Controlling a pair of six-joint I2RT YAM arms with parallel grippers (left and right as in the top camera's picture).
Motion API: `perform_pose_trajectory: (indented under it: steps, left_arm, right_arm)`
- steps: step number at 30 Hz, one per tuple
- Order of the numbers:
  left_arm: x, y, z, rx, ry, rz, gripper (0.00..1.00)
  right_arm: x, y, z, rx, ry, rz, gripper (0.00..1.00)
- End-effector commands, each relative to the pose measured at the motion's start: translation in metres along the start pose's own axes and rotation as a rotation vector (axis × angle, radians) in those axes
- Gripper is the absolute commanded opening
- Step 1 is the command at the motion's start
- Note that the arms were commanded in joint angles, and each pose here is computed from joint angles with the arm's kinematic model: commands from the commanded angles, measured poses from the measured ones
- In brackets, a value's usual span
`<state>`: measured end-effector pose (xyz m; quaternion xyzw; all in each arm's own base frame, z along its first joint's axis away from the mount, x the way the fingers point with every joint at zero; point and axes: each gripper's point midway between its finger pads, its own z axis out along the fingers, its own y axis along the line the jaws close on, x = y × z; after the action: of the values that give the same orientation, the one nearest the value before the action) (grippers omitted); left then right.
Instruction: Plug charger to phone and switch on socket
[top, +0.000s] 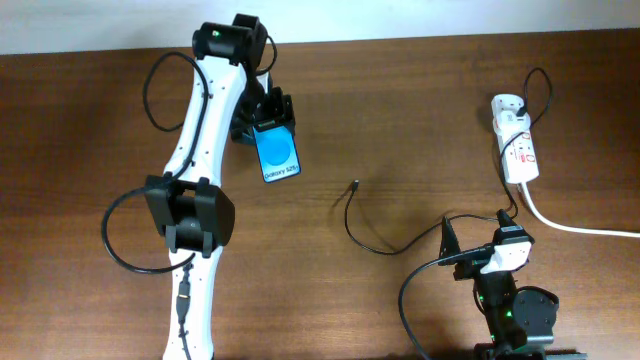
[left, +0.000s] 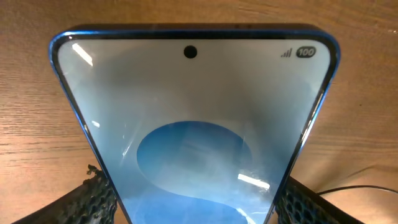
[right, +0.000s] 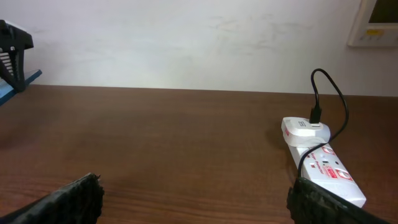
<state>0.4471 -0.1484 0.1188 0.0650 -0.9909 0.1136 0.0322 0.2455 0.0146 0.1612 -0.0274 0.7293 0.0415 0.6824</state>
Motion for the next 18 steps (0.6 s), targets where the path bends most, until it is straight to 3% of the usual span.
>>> perform_pose_trajectory:
  steps: [1,11,18]
  left_arm:
    - [-0.001,-0.007,-0.014,0.021,-0.037,0.012,0.34]
    - [0.015,-0.031,-0.067,0.147,-0.111,0.055,0.34]
    - [0.021,-0.042,-0.072,0.198,-0.098,0.067,0.35]
  right_arm:
    - [0.003,-0.002,0.000,0.008,0.001,-0.007,0.98]
    - [0.003,-0.002,0.000,0.008,0.001,-0.007,0.98]
    - [0.003,-0.002,0.000,0.009,0.001,-0.007,0.98]
